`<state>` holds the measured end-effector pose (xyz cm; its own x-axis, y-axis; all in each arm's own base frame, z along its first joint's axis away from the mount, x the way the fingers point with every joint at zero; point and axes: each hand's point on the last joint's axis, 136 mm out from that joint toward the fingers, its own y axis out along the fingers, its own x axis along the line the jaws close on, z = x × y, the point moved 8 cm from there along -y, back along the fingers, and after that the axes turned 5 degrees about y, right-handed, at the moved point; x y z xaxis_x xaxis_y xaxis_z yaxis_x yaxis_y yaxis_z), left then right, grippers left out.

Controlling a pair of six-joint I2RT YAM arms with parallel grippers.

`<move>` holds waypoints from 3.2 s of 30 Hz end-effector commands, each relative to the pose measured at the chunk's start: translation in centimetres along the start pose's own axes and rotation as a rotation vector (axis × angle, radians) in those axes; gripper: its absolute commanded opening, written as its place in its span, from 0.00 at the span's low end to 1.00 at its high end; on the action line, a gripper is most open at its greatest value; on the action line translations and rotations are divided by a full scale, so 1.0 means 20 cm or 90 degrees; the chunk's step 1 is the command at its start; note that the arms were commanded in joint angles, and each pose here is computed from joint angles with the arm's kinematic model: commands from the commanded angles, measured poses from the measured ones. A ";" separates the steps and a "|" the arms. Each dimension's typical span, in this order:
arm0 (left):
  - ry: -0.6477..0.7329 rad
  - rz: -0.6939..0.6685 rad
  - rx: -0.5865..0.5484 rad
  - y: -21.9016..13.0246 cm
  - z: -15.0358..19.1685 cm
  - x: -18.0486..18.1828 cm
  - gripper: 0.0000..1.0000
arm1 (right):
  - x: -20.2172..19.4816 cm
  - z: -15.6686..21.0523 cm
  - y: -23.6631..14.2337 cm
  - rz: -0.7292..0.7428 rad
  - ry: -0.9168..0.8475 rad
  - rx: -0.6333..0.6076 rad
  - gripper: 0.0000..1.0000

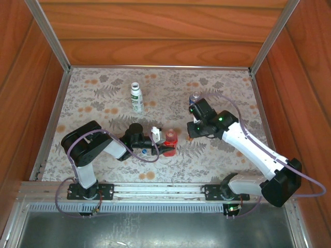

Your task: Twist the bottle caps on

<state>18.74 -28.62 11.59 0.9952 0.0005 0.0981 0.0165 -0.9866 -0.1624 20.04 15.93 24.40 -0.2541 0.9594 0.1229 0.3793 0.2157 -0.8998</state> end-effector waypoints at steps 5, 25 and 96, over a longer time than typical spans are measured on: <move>0.008 0.010 -0.010 0.00 0.01 0.00 0.53 | 0.05 -0.06 -0.12 -0.015 -0.058 0.030 0.41; -0.016 -0.072 0.014 -0.20 0.06 0.06 0.53 | 0.06 0.28 0.31 -0.048 -0.013 0.061 0.56; -0.018 -0.095 0.019 -0.26 0.06 0.04 0.53 | 0.25 0.25 0.20 0.015 -0.085 0.123 0.37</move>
<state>19.46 -23.24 11.47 0.9824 0.1588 0.0981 0.1739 -0.9698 -0.1713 16.39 21.21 18.04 -0.3435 0.9354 0.0837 0.2338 0.1715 -0.9570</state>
